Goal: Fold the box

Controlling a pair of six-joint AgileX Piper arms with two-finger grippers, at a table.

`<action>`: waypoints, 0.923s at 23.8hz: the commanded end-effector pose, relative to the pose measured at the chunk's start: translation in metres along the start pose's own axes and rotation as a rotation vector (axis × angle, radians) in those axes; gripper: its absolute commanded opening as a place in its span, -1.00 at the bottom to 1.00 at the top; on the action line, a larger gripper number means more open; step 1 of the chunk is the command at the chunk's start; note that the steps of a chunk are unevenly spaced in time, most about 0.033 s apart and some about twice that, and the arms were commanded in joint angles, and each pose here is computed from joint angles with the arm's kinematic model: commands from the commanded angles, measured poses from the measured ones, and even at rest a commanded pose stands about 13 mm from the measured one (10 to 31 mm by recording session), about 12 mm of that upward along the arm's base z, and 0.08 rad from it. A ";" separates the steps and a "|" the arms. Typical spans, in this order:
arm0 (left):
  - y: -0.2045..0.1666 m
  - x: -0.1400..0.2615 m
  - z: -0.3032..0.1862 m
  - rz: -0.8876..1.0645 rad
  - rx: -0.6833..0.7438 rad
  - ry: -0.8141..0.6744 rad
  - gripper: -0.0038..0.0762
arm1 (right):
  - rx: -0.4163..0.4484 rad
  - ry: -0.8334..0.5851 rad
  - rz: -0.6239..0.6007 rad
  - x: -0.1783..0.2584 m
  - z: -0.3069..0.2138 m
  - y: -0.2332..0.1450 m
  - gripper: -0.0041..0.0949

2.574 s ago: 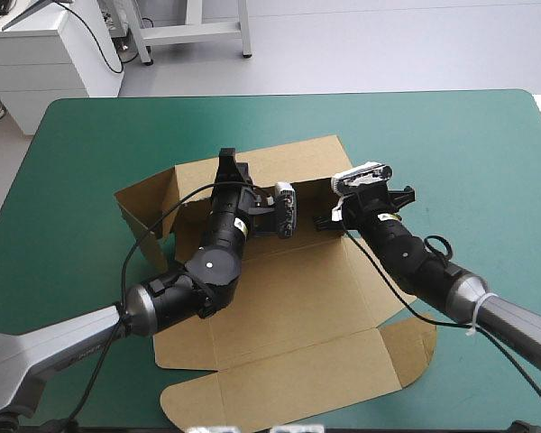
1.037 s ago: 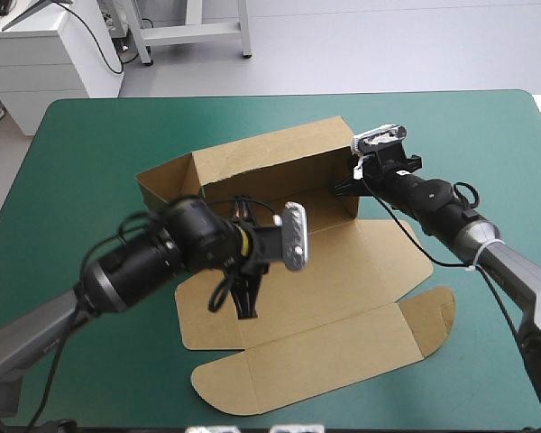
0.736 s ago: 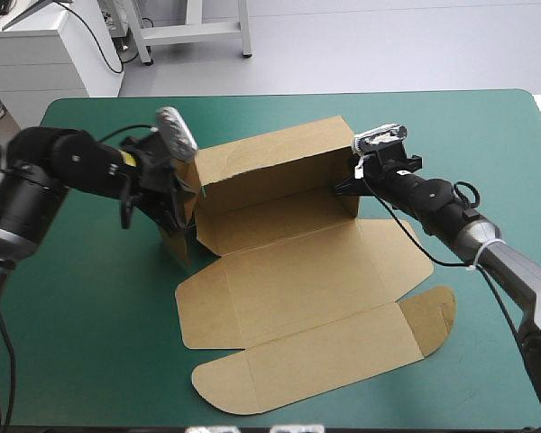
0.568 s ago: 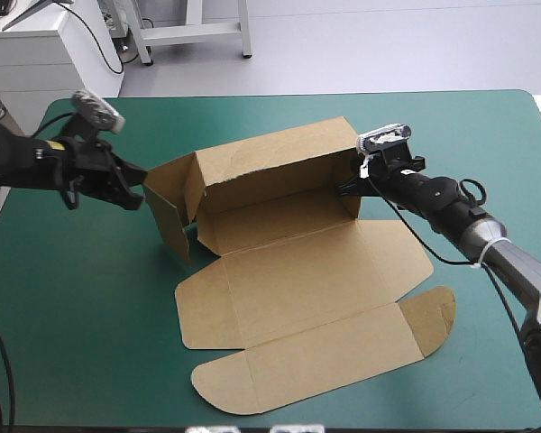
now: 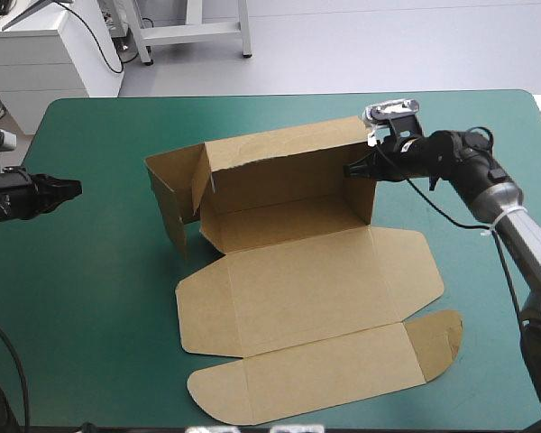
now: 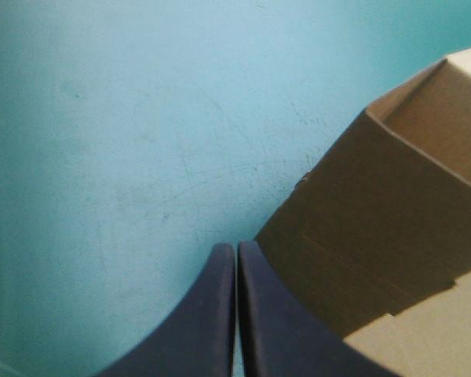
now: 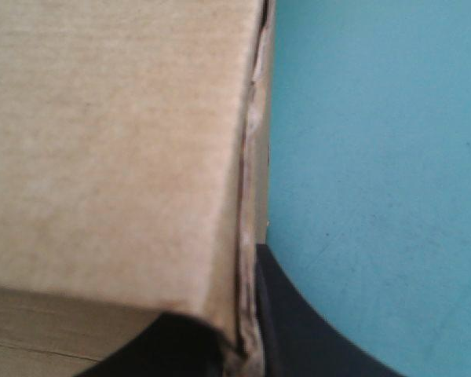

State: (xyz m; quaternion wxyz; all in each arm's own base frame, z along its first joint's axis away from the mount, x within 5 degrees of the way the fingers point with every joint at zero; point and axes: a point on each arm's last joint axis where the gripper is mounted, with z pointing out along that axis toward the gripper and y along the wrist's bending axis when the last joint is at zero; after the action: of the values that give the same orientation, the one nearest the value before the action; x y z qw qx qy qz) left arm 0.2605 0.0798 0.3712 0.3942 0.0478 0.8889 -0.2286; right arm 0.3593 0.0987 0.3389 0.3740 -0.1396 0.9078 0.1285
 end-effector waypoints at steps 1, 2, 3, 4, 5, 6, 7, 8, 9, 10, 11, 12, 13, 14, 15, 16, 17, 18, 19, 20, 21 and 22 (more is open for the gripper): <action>-0.012 -0.012 -0.012 0.014 0.011 -0.106 -0.92 | 0.033 -0.079 0.042 -0.034 -0.053 0.004 -0.94; -0.012 -0.012 -0.012 0.013 0.007 -0.108 -0.92 | 0.056 -0.078 0.041 -0.041 -0.064 0.004 -0.94; -0.012 -0.013 -0.012 0.013 0.006 -0.109 -0.92 | 0.066 -0.081 0.040 -0.044 -0.069 0.004 -0.94; -0.012 -0.013 -0.012 0.013 0.006 -0.109 -0.92 | 0.080 -0.086 0.043 -0.048 -0.075 0.004 -0.94; -0.012 -0.013 -0.012 0.013 0.006 -0.110 -0.92 | 0.093 -0.076 0.044 -0.050 -0.080 0.004 -0.94; -0.012 -0.013 -0.012 0.012 0.007 -0.111 -0.92 | 0.108 -0.043 0.030 -0.051 -0.088 0.004 -0.94; -0.012 -0.013 -0.012 0.012 0.004 -0.113 -0.92 | 0.115 0.005 0.026 -0.050 -0.090 0.004 -0.94; -0.011 -0.013 -0.012 0.012 0.001 -0.116 -0.92 | 0.120 0.128 0.028 -0.044 -0.088 0.003 -0.94; -0.011 -0.014 -0.012 0.011 -0.001 -0.121 -0.92 | 0.128 0.153 0.029 -0.043 -0.085 0.002 -0.94; -0.012 -0.014 -0.012 0.009 0.004 -0.122 -0.92 | 0.102 0.156 0.074 -0.043 -0.083 0.004 -0.94; -0.012 -0.013 -0.012 0.009 0.008 -0.119 -0.92 | 0.076 0.155 0.086 -0.043 -0.082 0.006 -0.94; -0.012 -0.013 -0.012 0.008 0.013 -0.119 -0.92 | 0.042 0.154 0.090 -0.043 -0.082 0.010 -0.94; -0.013 -0.014 -0.012 0.004 0.020 -0.127 -0.92 | 0.029 0.153 0.102 -0.043 -0.082 0.011 -0.94; -0.013 -0.014 -0.012 0.002 0.023 -0.130 -0.92 | 0.031 0.154 0.113 -0.042 -0.082 0.011 -0.94; -0.013 -0.014 -0.012 0.002 0.025 -0.129 -0.92 | 0.032 0.156 0.116 -0.042 -0.083 0.011 -0.93; -0.014 -0.014 -0.012 0.002 0.027 -0.127 -0.92 | 0.032 0.159 0.116 -0.040 -0.084 0.011 -0.93; -0.014 -0.014 -0.012 0.003 0.028 -0.126 -0.92 | 0.038 0.167 0.115 -0.038 -0.083 0.010 -0.93; -0.014 -0.014 -0.012 0.003 0.028 -0.126 -0.92 | 0.045 0.173 0.113 -0.036 -0.084 0.010 -0.93; -0.014 -0.014 -0.012 0.003 0.028 -0.126 -0.92 | 0.046 0.187 0.115 -0.032 -0.082 0.009 -0.93; -0.014 -0.014 -0.012 0.003 0.028 -0.126 -0.92 | 0.044 0.194 0.117 -0.030 -0.082 0.010 -0.93; -0.014 -0.014 -0.012 0.002 0.027 -0.127 -0.92 | 0.042 0.207 0.125 -0.026 -0.080 0.010 -0.93; -0.014 -0.014 -0.012 0.002 0.027 -0.130 -0.92 | 0.040 0.225 0.131 -0.022 -0.077 0.009 -0.93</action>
State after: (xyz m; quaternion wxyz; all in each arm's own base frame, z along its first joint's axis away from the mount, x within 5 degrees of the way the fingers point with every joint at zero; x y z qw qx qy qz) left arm 0.2626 0.0799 0.3735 0.4090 0.0388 0.8811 -0.2344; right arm 0.3387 0.0890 0.3910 0.2414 -0.0929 0.9605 0.1023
